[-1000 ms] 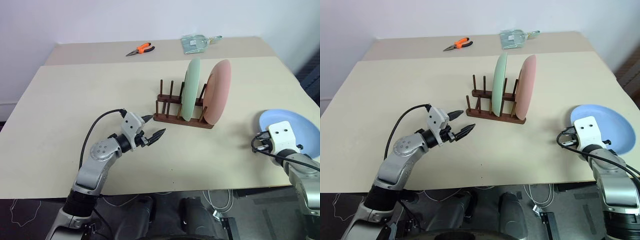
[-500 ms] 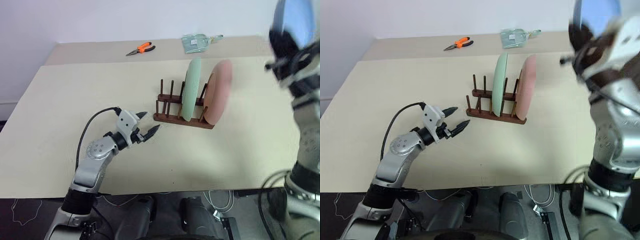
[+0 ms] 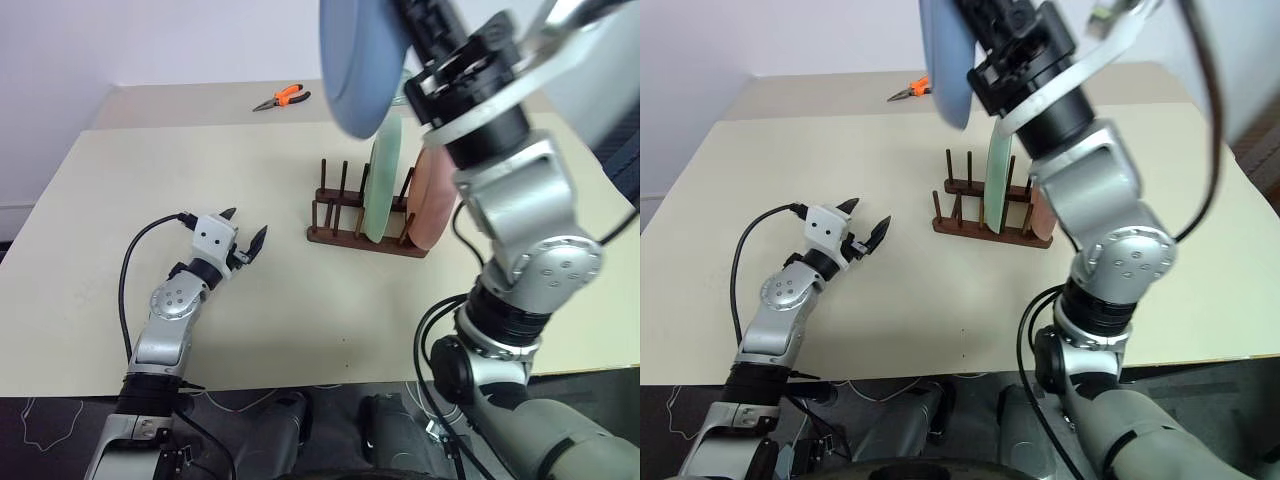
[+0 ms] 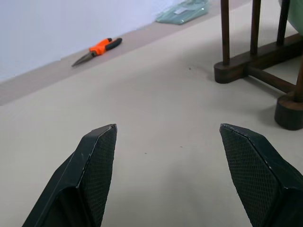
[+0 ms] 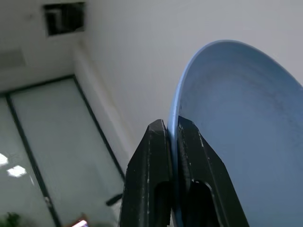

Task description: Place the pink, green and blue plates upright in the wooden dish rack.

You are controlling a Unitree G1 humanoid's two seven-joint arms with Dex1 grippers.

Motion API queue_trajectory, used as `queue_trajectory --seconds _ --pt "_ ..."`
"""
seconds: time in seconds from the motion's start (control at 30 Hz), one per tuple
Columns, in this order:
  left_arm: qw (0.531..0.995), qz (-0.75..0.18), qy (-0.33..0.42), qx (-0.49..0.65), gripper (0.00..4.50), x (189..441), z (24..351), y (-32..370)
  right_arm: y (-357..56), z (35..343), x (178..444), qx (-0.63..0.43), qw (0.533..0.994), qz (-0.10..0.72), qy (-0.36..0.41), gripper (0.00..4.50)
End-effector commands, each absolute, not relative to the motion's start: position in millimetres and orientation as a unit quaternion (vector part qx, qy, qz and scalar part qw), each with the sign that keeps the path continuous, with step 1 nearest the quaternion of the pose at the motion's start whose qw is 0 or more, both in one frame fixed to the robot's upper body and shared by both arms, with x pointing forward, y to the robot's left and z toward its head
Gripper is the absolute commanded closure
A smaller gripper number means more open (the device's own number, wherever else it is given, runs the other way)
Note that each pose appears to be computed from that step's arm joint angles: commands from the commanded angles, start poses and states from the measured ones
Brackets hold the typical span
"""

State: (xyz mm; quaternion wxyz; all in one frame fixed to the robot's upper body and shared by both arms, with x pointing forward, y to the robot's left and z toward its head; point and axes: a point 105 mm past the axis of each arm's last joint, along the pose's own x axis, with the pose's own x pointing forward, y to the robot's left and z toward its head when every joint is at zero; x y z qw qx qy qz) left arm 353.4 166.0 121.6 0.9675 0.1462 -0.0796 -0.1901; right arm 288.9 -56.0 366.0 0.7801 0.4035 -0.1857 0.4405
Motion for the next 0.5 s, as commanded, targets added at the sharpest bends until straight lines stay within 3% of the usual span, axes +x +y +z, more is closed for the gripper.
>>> queue_trajectory --seconds 0.03,0.5 --pt "0.965 -0.187 -0.105 0.153 0.92 351 133 165 -51 359 300 0.435 0.778 0.422 -0.163 4.46" --pt "0.963 -0.201 -0.097 0.153 0.92 346 130 161 -23 318 314 0.456 0.809 0.367 -0.059 4.46"
